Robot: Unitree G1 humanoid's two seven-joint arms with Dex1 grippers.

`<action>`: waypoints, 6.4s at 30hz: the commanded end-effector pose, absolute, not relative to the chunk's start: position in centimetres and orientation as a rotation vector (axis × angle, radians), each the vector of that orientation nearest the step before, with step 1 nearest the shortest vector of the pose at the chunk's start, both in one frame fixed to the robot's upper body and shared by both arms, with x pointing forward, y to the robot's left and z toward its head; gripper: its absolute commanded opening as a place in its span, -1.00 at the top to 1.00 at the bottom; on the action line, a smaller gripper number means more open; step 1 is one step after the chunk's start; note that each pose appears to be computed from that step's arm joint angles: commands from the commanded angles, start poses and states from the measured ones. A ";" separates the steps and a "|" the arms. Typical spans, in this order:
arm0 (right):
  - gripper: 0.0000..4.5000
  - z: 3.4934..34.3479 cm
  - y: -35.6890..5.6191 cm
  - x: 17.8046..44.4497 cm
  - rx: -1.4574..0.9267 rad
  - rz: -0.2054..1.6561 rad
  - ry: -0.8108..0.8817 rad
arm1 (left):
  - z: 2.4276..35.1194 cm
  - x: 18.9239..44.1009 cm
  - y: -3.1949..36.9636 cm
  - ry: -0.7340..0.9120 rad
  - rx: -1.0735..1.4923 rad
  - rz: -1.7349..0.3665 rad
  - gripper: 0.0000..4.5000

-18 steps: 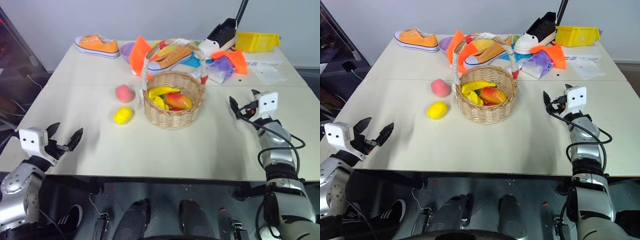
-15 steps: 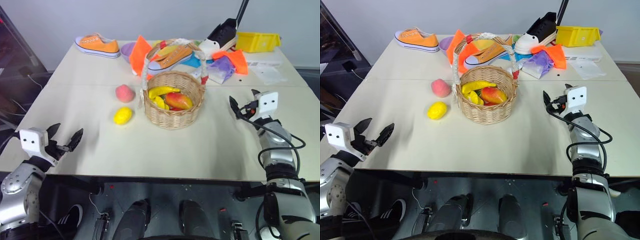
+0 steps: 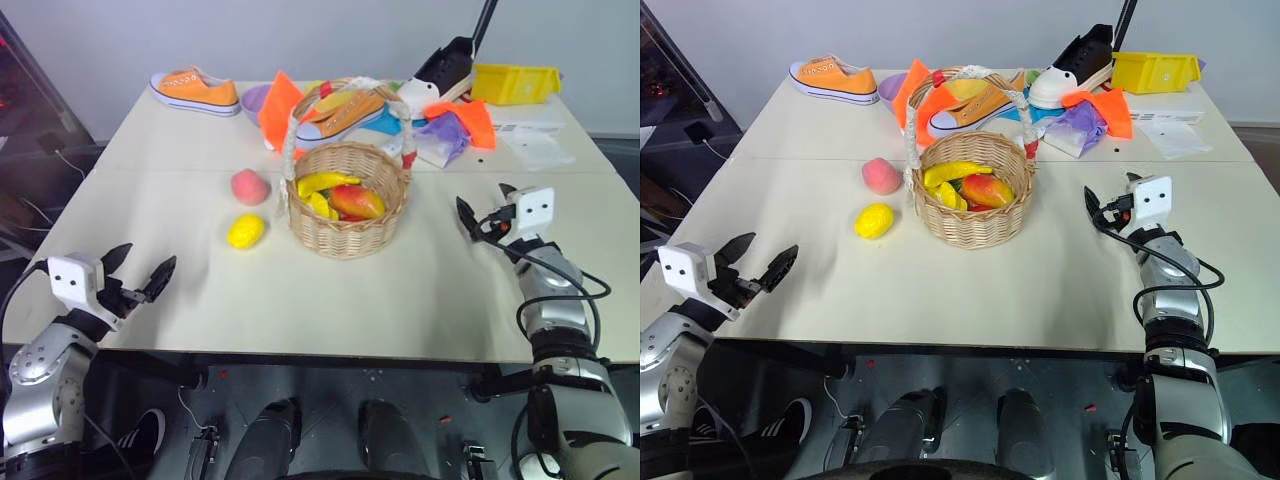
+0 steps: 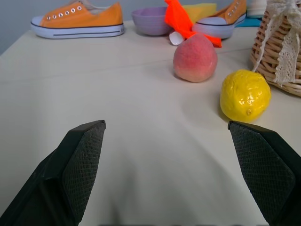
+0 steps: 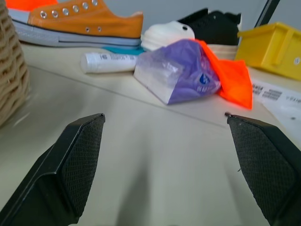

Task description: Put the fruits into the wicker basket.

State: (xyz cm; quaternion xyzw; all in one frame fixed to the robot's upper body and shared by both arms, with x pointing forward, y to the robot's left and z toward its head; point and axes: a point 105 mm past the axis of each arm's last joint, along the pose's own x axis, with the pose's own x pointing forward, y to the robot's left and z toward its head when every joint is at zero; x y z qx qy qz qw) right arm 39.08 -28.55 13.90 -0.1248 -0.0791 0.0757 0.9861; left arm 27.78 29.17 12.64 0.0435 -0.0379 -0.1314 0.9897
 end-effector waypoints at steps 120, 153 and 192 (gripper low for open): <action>-1.00 19.7 -14.3 27.2 -0.518 0.908 -0.210 | 25.1 37.9 1.7 -0.169 -0.048 -0.831 -0.98; -1.00 19.7 -12.6 29.0 -0.434 0.978 -0.236 | 18.7 35.3 22.8 -0.045 0.043 -0.254 -0.98; -1.00 20.0 -12.3 28.1 -0.435 0.924 -0.248 | 14.8 47.5 16.5 0.183 0.123 -0.275 -0.98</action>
